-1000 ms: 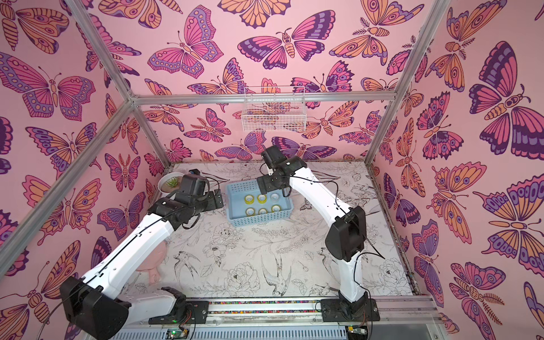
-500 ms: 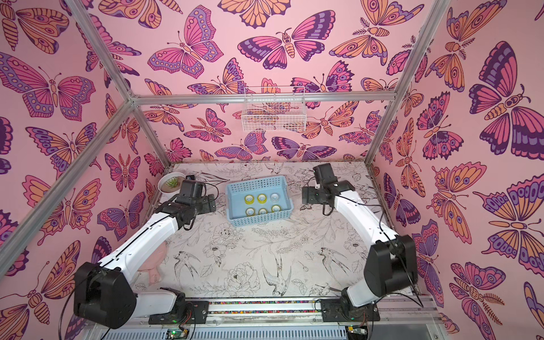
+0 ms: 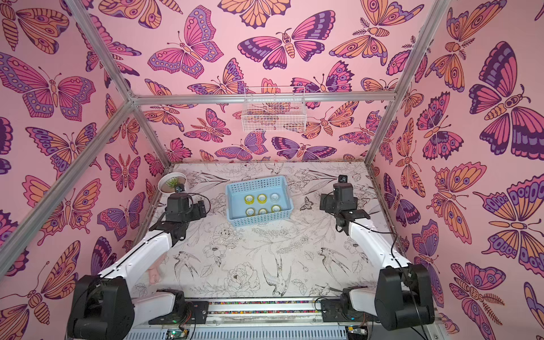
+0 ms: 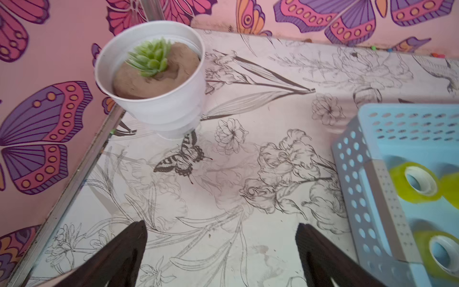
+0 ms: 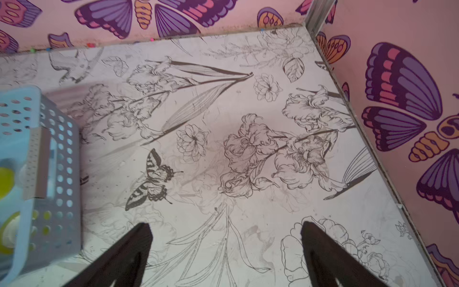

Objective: Put the transparent tape into the storage box
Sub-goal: Reset both arms

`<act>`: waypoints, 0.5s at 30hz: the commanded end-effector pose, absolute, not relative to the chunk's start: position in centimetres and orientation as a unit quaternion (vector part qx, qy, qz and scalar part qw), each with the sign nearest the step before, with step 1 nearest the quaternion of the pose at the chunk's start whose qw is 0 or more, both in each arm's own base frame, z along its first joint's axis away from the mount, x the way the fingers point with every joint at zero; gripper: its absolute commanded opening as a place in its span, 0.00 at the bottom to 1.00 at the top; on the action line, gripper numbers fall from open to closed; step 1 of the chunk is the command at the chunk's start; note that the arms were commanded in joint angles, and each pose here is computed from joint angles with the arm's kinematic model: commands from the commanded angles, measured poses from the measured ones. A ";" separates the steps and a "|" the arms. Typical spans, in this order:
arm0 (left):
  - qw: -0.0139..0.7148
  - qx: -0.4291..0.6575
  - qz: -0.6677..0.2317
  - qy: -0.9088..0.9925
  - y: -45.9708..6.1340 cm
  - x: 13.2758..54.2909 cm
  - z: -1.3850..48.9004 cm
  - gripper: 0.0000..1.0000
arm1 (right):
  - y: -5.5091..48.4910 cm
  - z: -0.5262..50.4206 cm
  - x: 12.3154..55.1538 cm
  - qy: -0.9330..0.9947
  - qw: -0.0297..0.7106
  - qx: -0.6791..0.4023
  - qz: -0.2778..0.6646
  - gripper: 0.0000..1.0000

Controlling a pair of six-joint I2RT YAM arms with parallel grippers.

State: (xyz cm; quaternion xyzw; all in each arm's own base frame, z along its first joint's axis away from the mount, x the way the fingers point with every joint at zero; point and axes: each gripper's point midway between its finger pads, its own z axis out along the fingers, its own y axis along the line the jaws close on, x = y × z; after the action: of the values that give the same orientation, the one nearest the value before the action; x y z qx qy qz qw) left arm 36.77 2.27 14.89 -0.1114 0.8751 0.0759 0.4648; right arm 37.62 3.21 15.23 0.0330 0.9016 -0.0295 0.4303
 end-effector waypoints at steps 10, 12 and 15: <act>0.526 -0.117 0.093 0.837 4.7 39.7 11.4 1.00 | -0.2 13.8 38.8 0.874 0.480 0.075 -0.021 0.99; 0.525 -0.117 0.092 0.838 4.7 39.8 10.4 1.00 | -0.9 13.5 38.6 0.874 0.478 0.081 -0.027 0.99; 0.536 -0.117 0.089 0.832 4.7 39.7 9.6 1.00 | -1.6 13.2 38.4 0.875 0.475 0.089 -0.030 0.99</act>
State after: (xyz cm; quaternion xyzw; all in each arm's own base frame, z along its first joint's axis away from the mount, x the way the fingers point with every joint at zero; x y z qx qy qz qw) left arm 39.08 4.56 8.55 -0.1166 0.8558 0.0930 0.4954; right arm 38.00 -1.26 13.00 0.0809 0.8814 -0.0362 0.4640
